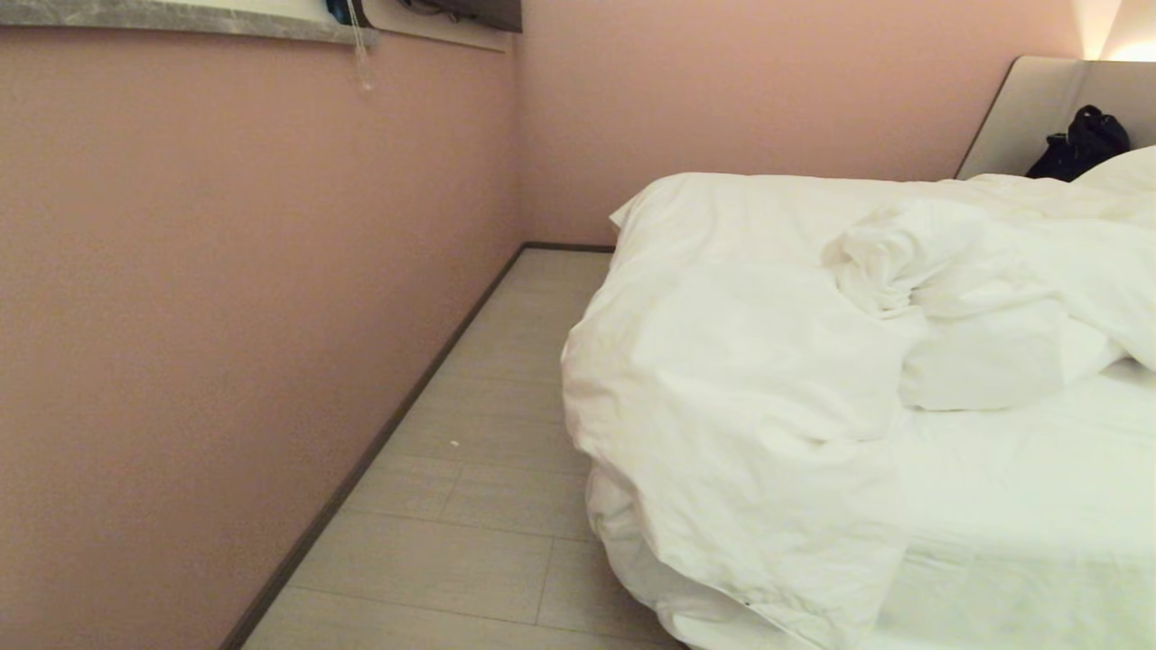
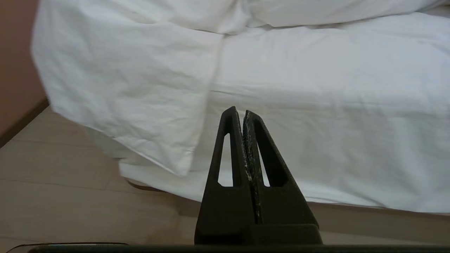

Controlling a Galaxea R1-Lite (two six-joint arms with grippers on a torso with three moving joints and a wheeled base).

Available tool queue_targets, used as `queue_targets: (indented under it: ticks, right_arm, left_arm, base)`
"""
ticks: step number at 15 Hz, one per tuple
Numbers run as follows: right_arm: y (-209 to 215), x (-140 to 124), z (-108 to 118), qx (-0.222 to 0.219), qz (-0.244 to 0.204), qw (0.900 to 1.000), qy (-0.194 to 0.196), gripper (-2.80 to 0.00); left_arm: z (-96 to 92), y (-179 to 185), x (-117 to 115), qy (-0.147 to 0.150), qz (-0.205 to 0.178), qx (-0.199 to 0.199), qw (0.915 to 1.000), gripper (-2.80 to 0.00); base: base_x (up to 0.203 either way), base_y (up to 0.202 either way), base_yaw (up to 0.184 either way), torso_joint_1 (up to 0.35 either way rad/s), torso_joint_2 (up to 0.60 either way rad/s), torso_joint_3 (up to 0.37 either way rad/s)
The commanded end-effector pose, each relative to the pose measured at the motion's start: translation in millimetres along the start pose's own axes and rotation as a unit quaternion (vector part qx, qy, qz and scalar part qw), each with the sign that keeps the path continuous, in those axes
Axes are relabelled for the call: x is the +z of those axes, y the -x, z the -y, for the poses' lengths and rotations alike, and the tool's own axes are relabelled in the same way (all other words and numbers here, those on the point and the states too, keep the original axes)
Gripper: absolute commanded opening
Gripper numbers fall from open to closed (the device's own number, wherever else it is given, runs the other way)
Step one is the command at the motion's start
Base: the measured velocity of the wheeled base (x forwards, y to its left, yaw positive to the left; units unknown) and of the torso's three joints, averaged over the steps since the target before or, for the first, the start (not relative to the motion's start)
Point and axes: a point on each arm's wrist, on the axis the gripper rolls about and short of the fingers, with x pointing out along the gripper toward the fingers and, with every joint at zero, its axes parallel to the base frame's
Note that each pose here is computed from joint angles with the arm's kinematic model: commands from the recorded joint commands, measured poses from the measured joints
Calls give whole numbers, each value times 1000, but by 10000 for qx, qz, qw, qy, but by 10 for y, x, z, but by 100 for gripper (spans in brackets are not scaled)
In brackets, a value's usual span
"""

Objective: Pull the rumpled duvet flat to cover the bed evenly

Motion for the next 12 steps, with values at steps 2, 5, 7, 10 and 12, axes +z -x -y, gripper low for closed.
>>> queue_targets:
  ticks: [2, 5, 7, 10, 12]
  right_arm:
    - [-1, 1, 0, 0, -3, 10000, 0, -280]
    - [-1, 1, 0, 0, -3, 10000, 2, -280]
    - [-1, 1, 0, 0, -3, 10000, 2, -280]
    - [-1, 1, 0, 0, -3, 10000, 2, -280]
    - [-1, 1, 0, 0, -3, 10000, -3, -280]
  left_arm:
    - [0, 0, -1, 10, -2, 4, 10000, -280]
    - [0, -1, -4, 10, -9, 3, 10000, -280]
    - [0, 0, -1, 2, -1, 10, 10000, -280]
    - [0, 0, -1, 2, -2, 3, 10000, -280]
    - [0, 0, -1, -6, -2, 3, 10000, -280]
  base:
    - [0, -194, -1, 2, 4, 0]
    - [0, -193, 1, 1, 4, 1]
    - [0, -196, -3, 4, 2, 3]
    - [0, -193, 0, 3, 2, 1]
    - [0, -191, -2, 0, 5, 0]
